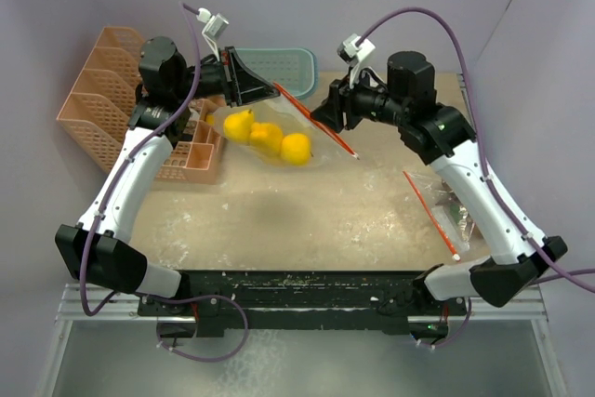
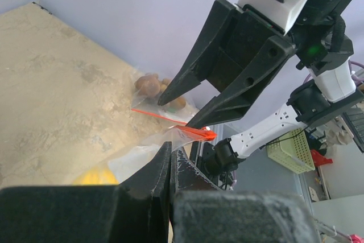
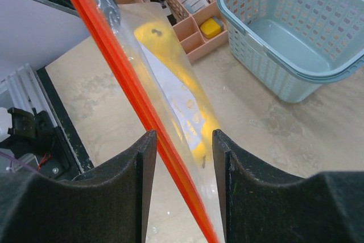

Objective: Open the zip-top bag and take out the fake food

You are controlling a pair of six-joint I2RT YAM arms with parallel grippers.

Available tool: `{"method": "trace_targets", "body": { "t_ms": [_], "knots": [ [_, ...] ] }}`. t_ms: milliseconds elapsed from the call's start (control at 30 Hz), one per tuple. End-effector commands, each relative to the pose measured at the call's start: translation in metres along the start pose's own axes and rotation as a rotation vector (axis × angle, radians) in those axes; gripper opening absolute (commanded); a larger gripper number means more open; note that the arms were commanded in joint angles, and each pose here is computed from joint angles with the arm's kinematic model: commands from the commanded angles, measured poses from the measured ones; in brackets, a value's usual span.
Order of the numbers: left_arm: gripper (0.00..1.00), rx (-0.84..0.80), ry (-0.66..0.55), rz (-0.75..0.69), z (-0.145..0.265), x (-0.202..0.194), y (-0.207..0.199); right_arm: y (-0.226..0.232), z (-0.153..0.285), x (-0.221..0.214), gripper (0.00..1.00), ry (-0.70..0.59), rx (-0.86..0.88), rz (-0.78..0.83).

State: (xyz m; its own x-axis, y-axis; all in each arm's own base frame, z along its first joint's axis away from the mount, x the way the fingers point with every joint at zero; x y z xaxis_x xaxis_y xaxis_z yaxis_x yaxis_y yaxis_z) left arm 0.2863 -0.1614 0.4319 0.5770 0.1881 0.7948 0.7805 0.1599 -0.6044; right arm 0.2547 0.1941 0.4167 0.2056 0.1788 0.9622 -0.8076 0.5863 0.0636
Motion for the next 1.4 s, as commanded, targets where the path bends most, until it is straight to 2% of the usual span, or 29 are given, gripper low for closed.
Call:
{"method": "trace_targets", "body": {
  "t_ms": [0,233,367,567,600,667,700,767,933,1033,1167,1367],
  "knots": [
    [0.00,-0.051,-0.018,-0.107,0.005,0.010,-0.027,-0.009,-0.013,-0.003,0.46,-0.006,-0.022,0.015],
    [0.00,-0.040,-0.021,-0.108,0.006,0.010,-0.029,-0.014,-0.023,-0.012,0.46,0.017,-0.039,0.013],
    [0.00,-0.037,-0.027,-0.113,0.006,0.011,-0.029,-0.015,-0.030,-0.019,0.40,0.031,-0.016,0.007],
    [0.00,-0.012,-0.037,-0.102,0.006,0.009,-0.024,-0.010,-0.026,-0.014,0.00,0.014,0.016,-0.008],
    [0.00,0.003,-0.041,-0.094,0.005,0.008,-0.020,-0.006,-0.024,-0.011,0.00,0.003,0.039,-0.014],
    [0.16,0.047,-0.050,-0.069,0.004,0.006,-0.012,0.000,-0.020,-0.007,0.00,-0.024,0.088,-0.019],
    [0.30,0.077,-0.051,-0.044,0.003,0.004,-0.007,0.001,-0.017,-0.006,0.00,-0.029,0.085,-0.023],
    [0.44,0.175,-0.072,0.006,0.003,0.002,0.007,0.000,-0.016,-0.009,0.00,-0.016,0.063,-0.038],
    [0.66,0.413,-0.095,0.115,0.005,-0.007,0.038,-0.017,-0.027,-0.040,0.00,0.149,-0.093,-0.125],
    [0.70,0.514,-0.126,0.135,0.009,-0.009,0.041,-0.030,-0.030,-0.057,0.00,0.241,-0.243,-0.184],
    [0.68,0.648,-0.173,0.130,0.015,-0.015,0.039,-0.048,-0.030,-0.070,0.00,0.299,-0.408,-0.252],
    [0.59,0.670,-0.190,0.200,0.002,-0.042,0.034,-0.049,-0.045,-0.091,0.00,0.348,-0.384,-0.334]
  ]
}}
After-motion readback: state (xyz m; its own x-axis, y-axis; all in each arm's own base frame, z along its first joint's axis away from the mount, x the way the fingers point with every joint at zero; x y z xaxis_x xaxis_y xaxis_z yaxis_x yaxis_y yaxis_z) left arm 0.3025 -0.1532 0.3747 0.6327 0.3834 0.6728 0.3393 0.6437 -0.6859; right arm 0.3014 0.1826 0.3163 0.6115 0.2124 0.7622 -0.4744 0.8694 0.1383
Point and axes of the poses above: each gripper's point midway between its finger pads, its own z axis back along the fingers, its own y axis along the line the jaws close on, x = y × z, the point moved 9 cm from there along z, back along the fingers, and after that the axes turned 5 degrees about z, right-handed, at the moved point
